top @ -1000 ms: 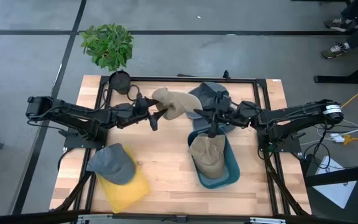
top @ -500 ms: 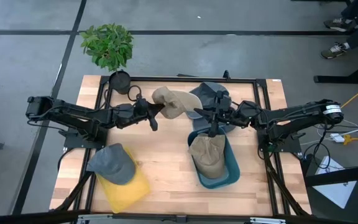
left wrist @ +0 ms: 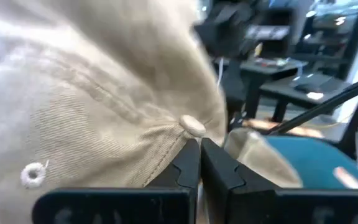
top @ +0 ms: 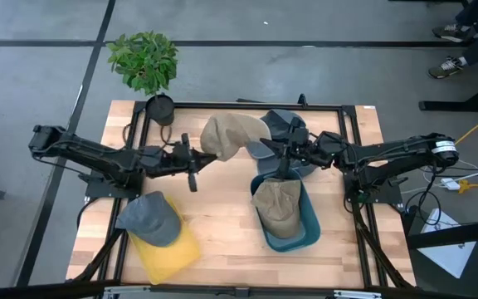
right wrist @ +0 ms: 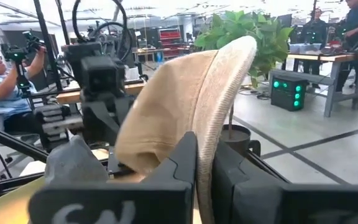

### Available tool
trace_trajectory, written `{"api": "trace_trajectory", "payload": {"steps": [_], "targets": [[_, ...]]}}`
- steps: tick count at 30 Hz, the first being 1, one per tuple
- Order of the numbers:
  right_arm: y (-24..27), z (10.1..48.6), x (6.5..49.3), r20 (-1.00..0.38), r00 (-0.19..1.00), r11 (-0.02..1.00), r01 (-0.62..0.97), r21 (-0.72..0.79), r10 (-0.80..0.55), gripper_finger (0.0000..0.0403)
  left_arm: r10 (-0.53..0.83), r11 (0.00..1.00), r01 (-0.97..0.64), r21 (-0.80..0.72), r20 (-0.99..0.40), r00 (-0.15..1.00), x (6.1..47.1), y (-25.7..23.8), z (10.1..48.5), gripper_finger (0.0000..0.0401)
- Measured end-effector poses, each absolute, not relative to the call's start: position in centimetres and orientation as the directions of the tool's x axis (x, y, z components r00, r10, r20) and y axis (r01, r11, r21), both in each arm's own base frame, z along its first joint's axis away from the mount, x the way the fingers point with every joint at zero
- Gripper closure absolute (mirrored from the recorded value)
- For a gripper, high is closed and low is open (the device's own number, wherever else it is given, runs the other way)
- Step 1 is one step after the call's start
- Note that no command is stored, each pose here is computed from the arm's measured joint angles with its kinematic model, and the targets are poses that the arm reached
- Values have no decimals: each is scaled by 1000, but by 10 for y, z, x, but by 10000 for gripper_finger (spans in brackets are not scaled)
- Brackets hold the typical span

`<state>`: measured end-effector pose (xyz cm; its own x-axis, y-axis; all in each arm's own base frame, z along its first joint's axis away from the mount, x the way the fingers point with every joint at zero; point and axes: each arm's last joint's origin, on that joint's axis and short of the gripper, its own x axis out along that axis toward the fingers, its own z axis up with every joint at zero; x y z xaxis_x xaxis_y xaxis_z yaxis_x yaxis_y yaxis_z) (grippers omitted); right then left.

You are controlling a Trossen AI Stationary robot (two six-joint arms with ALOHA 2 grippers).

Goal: Pick & Place hat
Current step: Put the brown cap into the blue bin

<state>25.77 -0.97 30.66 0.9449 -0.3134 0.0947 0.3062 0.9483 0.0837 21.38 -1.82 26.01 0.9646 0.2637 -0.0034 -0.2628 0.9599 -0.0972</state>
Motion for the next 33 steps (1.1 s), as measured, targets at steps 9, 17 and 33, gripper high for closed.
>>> {"api": "trace_trajectory", "payload": {"steps": [9,17,33], "targets": [[-11,307,258,98,946,950,302,82,-309,381,209,977,-209,-40,3,978,184,-37,275,399],[-15,307,258,95,956,959,267,96,-276,381,147,989,-148,-11,-48,988,169,-50,273,393],[-21,304,257,70,926,925,362,117,-371,378,371,925,-375,-68,-56,927,167,-46,271,243]]}}
